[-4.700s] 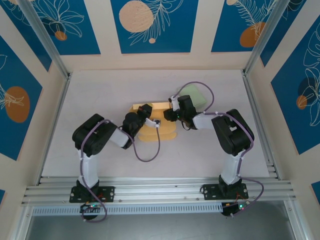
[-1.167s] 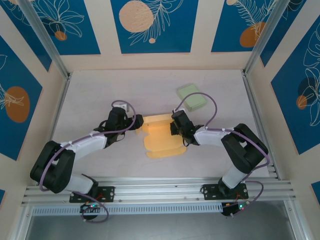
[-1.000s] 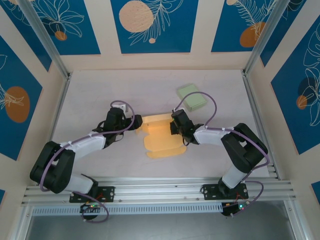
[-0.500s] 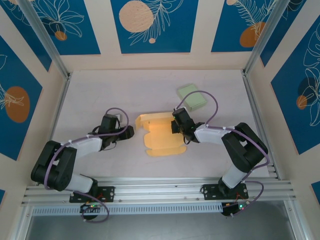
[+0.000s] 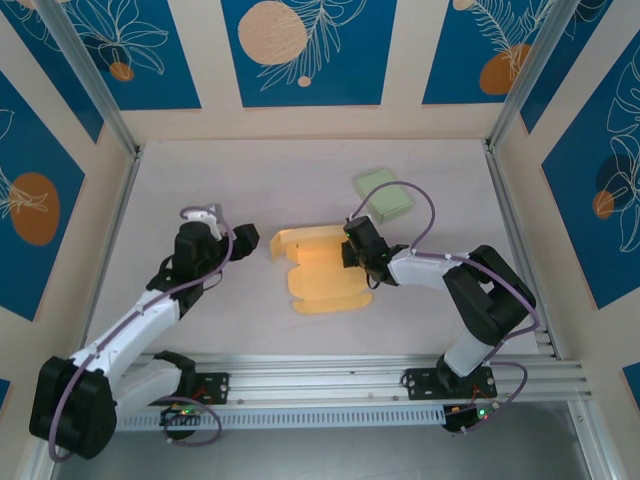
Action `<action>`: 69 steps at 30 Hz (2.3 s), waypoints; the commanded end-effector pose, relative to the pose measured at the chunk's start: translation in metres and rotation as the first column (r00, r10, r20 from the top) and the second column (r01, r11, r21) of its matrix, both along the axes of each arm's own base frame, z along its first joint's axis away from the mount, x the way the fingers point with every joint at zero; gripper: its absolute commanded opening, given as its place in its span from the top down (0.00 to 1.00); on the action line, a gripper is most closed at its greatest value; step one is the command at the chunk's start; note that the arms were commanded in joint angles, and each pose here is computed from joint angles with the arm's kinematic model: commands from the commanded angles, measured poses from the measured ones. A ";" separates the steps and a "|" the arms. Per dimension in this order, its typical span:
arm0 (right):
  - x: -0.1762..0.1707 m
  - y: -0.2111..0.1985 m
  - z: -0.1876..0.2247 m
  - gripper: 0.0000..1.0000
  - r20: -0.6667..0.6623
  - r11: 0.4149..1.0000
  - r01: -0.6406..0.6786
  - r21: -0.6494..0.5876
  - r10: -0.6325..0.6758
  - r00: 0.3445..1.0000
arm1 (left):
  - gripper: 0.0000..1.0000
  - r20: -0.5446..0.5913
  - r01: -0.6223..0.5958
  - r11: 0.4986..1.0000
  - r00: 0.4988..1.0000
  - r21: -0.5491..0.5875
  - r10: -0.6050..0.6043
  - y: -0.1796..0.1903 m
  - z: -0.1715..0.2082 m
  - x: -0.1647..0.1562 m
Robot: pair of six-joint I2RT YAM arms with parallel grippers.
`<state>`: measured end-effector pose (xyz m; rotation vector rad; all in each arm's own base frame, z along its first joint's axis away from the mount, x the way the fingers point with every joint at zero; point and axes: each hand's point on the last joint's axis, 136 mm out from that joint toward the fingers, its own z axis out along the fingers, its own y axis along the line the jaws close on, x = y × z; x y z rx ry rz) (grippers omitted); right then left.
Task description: Fold the paper box
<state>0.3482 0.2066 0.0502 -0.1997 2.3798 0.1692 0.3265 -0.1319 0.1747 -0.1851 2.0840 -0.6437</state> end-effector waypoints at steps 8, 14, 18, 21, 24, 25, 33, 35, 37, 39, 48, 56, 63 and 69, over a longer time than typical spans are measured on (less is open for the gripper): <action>0.002 0.007 -0.004 1.00 -0.003 1.000 0.006 0.003 -0.006 1.000 | 0.16 -0.141 0.147 0.984 0.981 0.099 -0.132 -0.050 -0.044 0.021; 0.002 0.007 -0.004 1.00 -0.002 1.000 0.006 0.004 -0.006 1.000 | 0.16 -0.181 0.173 0.978 0.972 0.120 -0.150 -0.064 -0.067 0.022; 0.001 0.008 -0.004 1.00 -0.006 1.000 0.001 0.008 -0.001 1.000 | 0.16 -0.179 0.176 0.977 0.972 0.119 -0.153 -0.072 -0.073 0.026; 0.000 0.009 -0.006 1.00 -0.010 1.000 -0.001 0.013 0.001 1.000 | 0.20 -0.153 0.173 0.981 0.975 0.085 -0.159 -0.081 -0.069 0.033; -0.001 0.011 -0.009 1.00 -0.017 1.000 -0.001 0.011 0.001 1.000 | 0.41 -0.135 0.190 0.979 0.975 0.071 -0.179 -0.096 -0.060 0.038; -0.001 0.011 -0.010 1.00 -0.018 1.000 0.001 0.009 0.000 1.000 | 0.49 -0.133 0.204 0.977 0.972 0.067 -0.194 -0.103 -0.058 0.037; 0.000 0.010 -0.016 1.00 -0.032 1.000 0.021 -0.006 -0.021 0.999 | 0.52 -0.142 0.271 0.962 0.951 -0.033 -0.273 -0.136 -0.059 0.011; 0.000 0.010 -0.017 1.00 -0.036 1.000 0.021 -0.008 -0.022 0.999 | 0.53 -0.141 0.277 0.958 0.948 -0.068 -0.284 -0.137 -0.060 0.005; 0.000 0.011 -0.018 1.00 -0.038 1.000 0.020 -0.009 -0.020 0.999 | 0.53 -0.136 0.284 0.954 0.946 -0.098 -0.296 -0.138 -0.059 0.001; 0.001 0.010 -0.019 1.00 -0.040 1.000 0.026 -0.013 -0.026 0.999 | 0.56 -0.132 0.289 0.950 0.944 -0.122 -0.304 -0.138 -0.057 -0.004; 0.001 0.011 -0.018 1.00 -0.042 0.999 0.027 -0.018 -0.028 0.999 | 0.69 -0.091 0.277 0.956 0.954 -0.095 -0.285 -0.119 -0.049 -0.020; 0.003 0.014 -0.013 1.00 -0.032 1.000 0.023 -0.012 -0.023 0.999 | 0.65 -0.046 0.406 0.903 0.908 -0.140 -0.416 -0.143 -0.045 -0.025; 0.003 0.016 -0.012 1.00 -0.030 1.000 0.012 -0.019 -0.013 0.999 | 0.62 -0.043 0.481 0.876 0.875 -0.036 -0.482 -0.143 -0.054 -0.033; 0.002 0.014 -0.011 1.00 -0.028 1.000 0.007 -0.027 -0.008 1.000 | 0.66 -0.043 0.532 0.817 0.842 0.220 -0.537 -0.128 -0.065 -0.031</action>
